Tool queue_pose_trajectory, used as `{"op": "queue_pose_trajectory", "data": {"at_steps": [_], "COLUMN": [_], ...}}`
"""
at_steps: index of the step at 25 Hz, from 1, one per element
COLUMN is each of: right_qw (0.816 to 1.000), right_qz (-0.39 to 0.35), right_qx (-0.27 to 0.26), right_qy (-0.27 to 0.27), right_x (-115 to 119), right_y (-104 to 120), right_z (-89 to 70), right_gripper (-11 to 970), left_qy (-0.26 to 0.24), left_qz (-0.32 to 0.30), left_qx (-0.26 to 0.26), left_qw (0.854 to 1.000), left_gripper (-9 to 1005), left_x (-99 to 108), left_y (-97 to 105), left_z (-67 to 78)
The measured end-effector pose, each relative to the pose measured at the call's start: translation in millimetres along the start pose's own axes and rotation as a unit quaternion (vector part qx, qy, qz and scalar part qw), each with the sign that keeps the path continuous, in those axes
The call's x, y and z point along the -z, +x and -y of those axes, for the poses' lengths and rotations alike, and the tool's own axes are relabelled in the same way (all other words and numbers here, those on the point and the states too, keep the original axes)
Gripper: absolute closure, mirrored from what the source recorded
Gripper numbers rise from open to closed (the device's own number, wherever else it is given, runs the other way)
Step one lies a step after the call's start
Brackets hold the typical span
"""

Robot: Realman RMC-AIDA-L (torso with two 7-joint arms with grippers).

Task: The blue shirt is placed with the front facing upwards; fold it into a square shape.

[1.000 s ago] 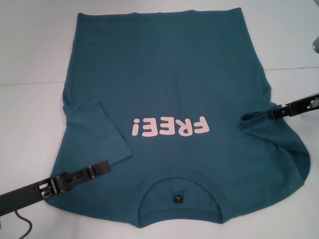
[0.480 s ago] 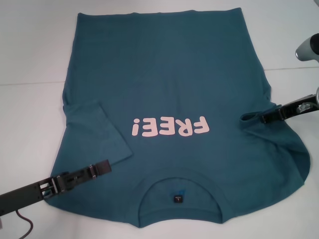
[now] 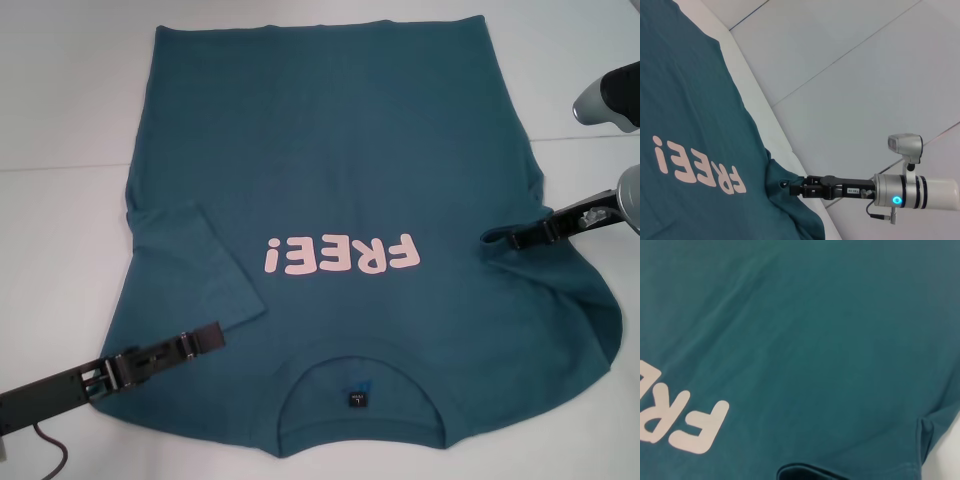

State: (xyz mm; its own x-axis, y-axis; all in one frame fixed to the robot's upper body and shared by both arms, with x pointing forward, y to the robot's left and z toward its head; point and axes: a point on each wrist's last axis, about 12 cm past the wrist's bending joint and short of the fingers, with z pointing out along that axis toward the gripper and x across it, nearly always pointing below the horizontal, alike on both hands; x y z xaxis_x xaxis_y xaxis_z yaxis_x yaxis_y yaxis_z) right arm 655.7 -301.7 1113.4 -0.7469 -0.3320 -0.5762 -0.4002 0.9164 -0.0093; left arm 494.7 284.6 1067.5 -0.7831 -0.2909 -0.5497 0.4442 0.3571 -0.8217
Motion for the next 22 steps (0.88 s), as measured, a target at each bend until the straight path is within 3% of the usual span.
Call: {"op": "queue_pose_trajectory", "data": {"at_steps": [8,22], "right_qw": [1.000,1.000], "right_qz": [-0.005,-0.014], "right_qx": [-0.010,-0.010], "right_qy": [0.002,0.003], "right_x": [1.6,3.2], "right_y": [1.7,2.9], "right_z": [1.6,3.3], "right_gripper": [90,714], "left_qy": [0.002,0.002], "left_qz": [0.003,0.003], "left_qx": [-0.001,0.001], "left_qw": [1.000,1.000], "left_gripper": [152,152], "left_x": [-0.4,-0.5], "left_y": [-1.0,-0.8], "left_z": [0.4,0.4]}}
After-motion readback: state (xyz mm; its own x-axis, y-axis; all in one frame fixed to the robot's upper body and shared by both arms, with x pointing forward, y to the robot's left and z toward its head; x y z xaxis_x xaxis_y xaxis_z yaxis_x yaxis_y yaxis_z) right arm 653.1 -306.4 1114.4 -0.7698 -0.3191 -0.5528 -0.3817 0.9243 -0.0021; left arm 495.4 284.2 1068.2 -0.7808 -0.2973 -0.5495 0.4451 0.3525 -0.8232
